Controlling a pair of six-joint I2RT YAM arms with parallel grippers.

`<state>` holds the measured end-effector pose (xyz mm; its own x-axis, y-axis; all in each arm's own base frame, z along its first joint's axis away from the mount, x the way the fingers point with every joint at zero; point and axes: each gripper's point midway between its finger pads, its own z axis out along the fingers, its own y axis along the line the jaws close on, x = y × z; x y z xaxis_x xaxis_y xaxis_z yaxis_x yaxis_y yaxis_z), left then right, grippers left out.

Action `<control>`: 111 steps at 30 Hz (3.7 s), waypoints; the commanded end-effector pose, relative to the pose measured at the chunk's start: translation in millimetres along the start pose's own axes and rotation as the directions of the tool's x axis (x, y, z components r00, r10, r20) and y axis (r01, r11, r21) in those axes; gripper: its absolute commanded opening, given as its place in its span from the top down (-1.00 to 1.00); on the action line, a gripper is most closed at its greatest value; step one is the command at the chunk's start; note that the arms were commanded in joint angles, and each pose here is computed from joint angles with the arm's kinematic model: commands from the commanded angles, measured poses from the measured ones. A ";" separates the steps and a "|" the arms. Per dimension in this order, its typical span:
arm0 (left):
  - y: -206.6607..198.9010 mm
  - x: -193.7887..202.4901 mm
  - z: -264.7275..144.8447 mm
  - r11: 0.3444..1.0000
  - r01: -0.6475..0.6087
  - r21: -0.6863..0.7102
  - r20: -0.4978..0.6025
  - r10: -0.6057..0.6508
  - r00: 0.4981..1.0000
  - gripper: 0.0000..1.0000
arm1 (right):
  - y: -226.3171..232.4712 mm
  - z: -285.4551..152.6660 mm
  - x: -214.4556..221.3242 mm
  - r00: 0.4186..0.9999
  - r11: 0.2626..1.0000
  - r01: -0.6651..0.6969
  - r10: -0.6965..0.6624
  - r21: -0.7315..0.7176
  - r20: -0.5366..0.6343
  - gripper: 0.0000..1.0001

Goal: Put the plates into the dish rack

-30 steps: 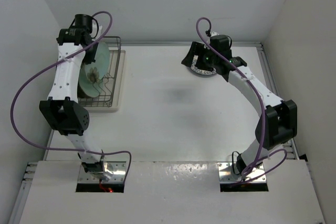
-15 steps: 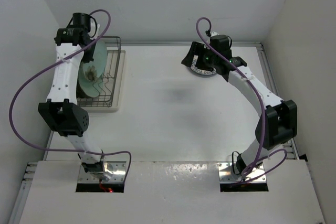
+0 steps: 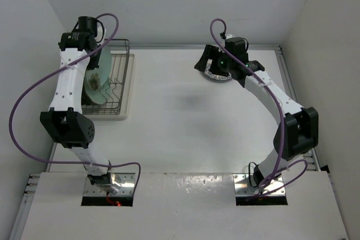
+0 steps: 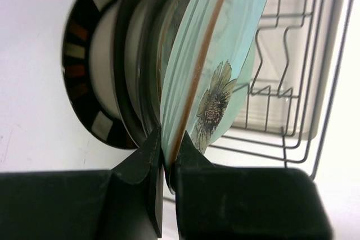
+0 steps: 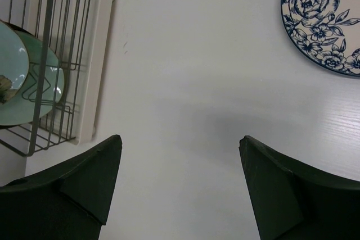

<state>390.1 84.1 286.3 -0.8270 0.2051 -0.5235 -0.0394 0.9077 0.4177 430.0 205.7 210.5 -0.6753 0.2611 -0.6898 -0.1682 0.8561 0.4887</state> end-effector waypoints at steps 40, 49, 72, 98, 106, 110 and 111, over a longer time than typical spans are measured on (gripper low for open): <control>-30.7 52.6 33.6 0.985 -0.004 0.174 -0.094 0.021 0.995 0.18 | -15.5 -14.5 -7.1 0.999 0.999 -0.018 0.015 0.047 0.051 -0.78; -0.3 -7.6 -17.4 0.989 -0.090 0.121 0.093 0.079 0.993 -1.00 | -69.4 -19.0 -9.4 0.989 0.979 -0.133 0.122 0.157 0.079 -0.91; -67.1 -96.8 -76.6 0.872 -0.232 0.430 0.522 -0.031 0.852 -1.00 | -285.0 108.7 -1.4 0.799 0.706 -0.601 0.541 0.374 0.262 -0.52; -180.5 -86.6 -48.7 0.657 -0.395 0.642 0.475 0.063 0.878 -1.00 | -157.2 79.4 -96.4 0.884 0.909 -0.368 0.408 -0.196 0.228 1.00; -277.2 -74.6 -16.9 0.406 -0.341 0.848 0.350 0.053 0.935 -1.00 | -87.2 -3.6 -91.9 0.895 0.917 -0.230 0.331 -0.327 0.298 1.00; -302.9 -71.0 -4.7 0.324 -0.293 0.899 0.297 0.038 0.954 -1.00 | -53.9 -26.9 -76.1 0.907 0.910 -0.179 0.300 -0.374 0.296 1.00; -309.8 -70.9 1.4 0.305 -0.272 0.913 0.276 0.030 0.961 -1.00 | -46.6 -33.8 -76.4 0.909 0.908 -0.159 0.288 -0.387 0.302 1.00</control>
<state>454.2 -190.7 156.4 -0.6810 0.3979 -0.6148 0.6900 0.6299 -0.3567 475.6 105.1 178.0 -0.5383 0.6539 -0.5316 -0.0412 0.6097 0.7916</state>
